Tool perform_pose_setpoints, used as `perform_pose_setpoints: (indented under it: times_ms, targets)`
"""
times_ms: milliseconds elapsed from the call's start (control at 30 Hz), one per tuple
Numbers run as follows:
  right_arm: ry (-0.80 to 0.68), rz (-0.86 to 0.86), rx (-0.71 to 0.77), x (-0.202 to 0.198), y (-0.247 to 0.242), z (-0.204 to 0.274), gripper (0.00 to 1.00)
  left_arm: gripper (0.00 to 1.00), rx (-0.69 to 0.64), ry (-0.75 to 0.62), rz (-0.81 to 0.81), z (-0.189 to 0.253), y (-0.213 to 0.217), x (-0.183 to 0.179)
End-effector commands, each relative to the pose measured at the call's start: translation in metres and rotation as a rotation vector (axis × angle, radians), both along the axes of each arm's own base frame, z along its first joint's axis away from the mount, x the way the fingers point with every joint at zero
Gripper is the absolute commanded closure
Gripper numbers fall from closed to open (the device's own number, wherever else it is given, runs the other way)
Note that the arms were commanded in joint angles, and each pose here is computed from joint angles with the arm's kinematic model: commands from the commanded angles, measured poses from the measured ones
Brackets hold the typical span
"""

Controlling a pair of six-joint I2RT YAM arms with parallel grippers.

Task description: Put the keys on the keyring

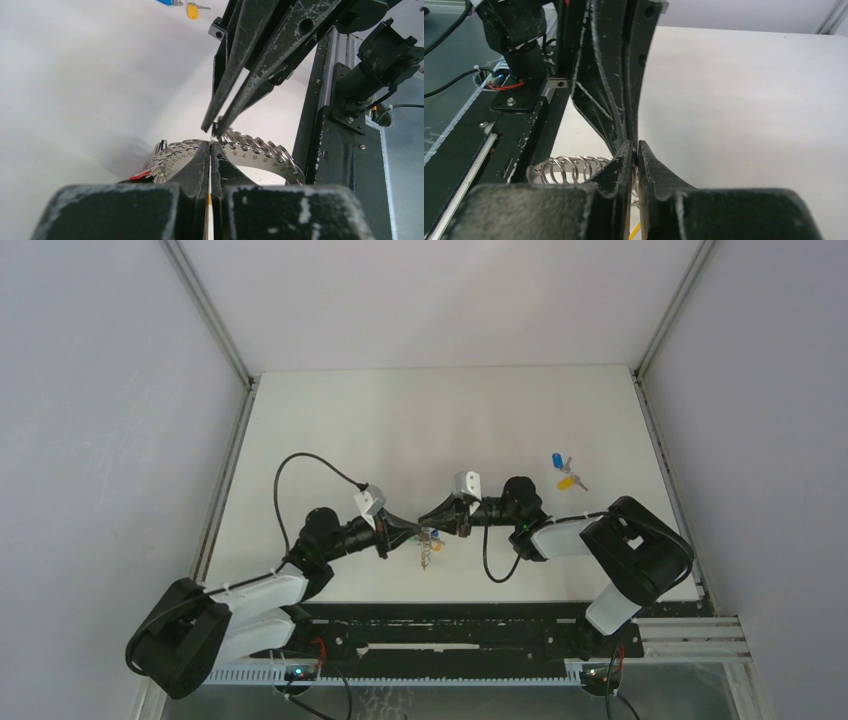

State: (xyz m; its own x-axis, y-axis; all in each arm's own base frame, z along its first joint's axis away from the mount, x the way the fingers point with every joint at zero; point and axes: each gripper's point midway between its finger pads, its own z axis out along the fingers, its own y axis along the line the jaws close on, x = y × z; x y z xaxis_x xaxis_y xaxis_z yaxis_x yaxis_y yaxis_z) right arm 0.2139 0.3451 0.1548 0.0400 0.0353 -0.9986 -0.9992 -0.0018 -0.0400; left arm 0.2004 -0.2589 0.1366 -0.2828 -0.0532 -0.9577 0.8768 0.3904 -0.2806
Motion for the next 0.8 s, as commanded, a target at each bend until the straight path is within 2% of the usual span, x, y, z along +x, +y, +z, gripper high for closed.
perform_pose_setpoints:
  times_ms: [0,100,267,467,600,767]
  targets:
    - [0.013,-0.074,0.024,0.016,-0.005,0.027,0.87,1.0,-0.02,-0.079,0.086,0.037,0.004,0.017]
    - [0.065,-0.146,-0.014,0.021,-0.014,0.029,0.75,1.0,0.033,-0.044,0.191,0.036,0.013,0.025]
    - [0.134,-0.246,-0.07,0.021,-0.028,0.033,0.62,1.0,0.117,0.069,0.307,0.025,0.024,0.028]
    - [0.208,-0.306,-0.143,0.011,-0.031,0.03,0.55,1.0,0.223,0.184,0.38,0.024,0.031,0.029]
    - [0.239,-0.287,-0.15,-0.001,-0.021,0.029,0.49,1.0,0.271,0.235,0.371,0.028,0.028,0.026]
    - [0.255,-0.292,-0.179,-0.003,-0.008,0.018,0.49,1.0,0.363,0.268,0.33,0.029,0.023,0.022]
